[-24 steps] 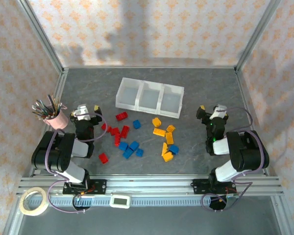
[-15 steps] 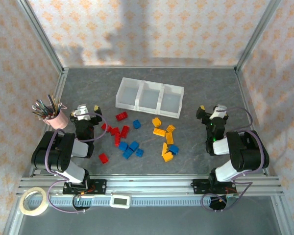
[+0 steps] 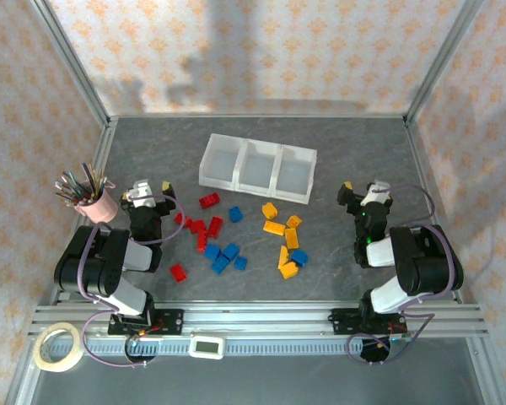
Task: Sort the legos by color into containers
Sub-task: Pick up the lego from the center of the table.
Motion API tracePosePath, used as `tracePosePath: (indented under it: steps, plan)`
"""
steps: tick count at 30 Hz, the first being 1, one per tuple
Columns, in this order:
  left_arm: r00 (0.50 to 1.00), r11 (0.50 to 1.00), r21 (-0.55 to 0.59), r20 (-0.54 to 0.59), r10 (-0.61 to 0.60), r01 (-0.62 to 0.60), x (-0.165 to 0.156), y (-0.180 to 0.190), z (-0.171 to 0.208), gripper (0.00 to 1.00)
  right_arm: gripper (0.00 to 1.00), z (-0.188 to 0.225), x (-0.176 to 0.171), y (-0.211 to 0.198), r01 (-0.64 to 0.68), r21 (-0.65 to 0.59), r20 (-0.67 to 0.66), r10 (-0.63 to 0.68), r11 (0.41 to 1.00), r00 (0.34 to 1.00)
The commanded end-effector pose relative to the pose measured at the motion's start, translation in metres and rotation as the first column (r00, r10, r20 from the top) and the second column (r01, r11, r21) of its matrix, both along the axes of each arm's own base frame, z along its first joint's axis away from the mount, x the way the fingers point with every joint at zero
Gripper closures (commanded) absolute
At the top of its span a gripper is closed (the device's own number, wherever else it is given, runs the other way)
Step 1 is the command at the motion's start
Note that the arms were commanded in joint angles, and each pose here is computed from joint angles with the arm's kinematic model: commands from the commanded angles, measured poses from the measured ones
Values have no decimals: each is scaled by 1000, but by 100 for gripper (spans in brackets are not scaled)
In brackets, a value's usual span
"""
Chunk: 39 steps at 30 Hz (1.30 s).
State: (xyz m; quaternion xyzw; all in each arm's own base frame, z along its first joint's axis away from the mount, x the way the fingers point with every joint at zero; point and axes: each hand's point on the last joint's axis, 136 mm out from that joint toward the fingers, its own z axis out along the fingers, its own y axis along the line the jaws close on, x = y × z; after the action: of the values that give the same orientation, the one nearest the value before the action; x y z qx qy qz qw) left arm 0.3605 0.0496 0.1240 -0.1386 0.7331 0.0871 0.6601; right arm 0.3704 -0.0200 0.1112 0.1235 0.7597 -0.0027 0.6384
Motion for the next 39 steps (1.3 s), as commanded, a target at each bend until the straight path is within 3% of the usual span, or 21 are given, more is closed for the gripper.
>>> tracePosePath:
  steps: [1, 16, 24, 29, 32, 34, 36, 39]
  plan:
    - [999, 1000, -2, 43, -20, 20, 5, -3, 11, 1, 0, 14, 3, 1, -5, -14, 48, 5, 1000, 999]
    - [996, 1000, -1, 78, -30, 30, -3, -5, 20, 1, 0, 15, 4, 7, -44, -24, 44, 45, 999, 998]
    - [995, 999, -33, 99, 31, -28, -16, 5, 38, 1, 0, 42, -8, -1, 4, 1, 87, -4, 1000, 996]
    - [993, 997, -82, 117, 13, -3, -19, 1, 57, 1, 0, 58, -12, -2, 13, 49, 74, -16, 999, 997]
    - [993, 990, -139, 119, 18, -2, -20, 0, 71, 1, 0, 77, -17, 1, 0, 114, 104, -12, 994, 995]
    - [989, 976, -217, 141, 41, -9, -23, 2, 82, 1, 0, 80, -18, -2, 36, 228, 88, -58, 973, 994]
    - [987, 955, -296, 148, 64, -17, -28, 3, 88, 0, 0, 74, -18, -9, 118, 335, -3, -124, 935, 992]
    - [976, 925, -378, 183, 115, -38, -42, 9, 90, 1, 0, 65, -19, -6, 147, 403, -84, -124, 903, 989]
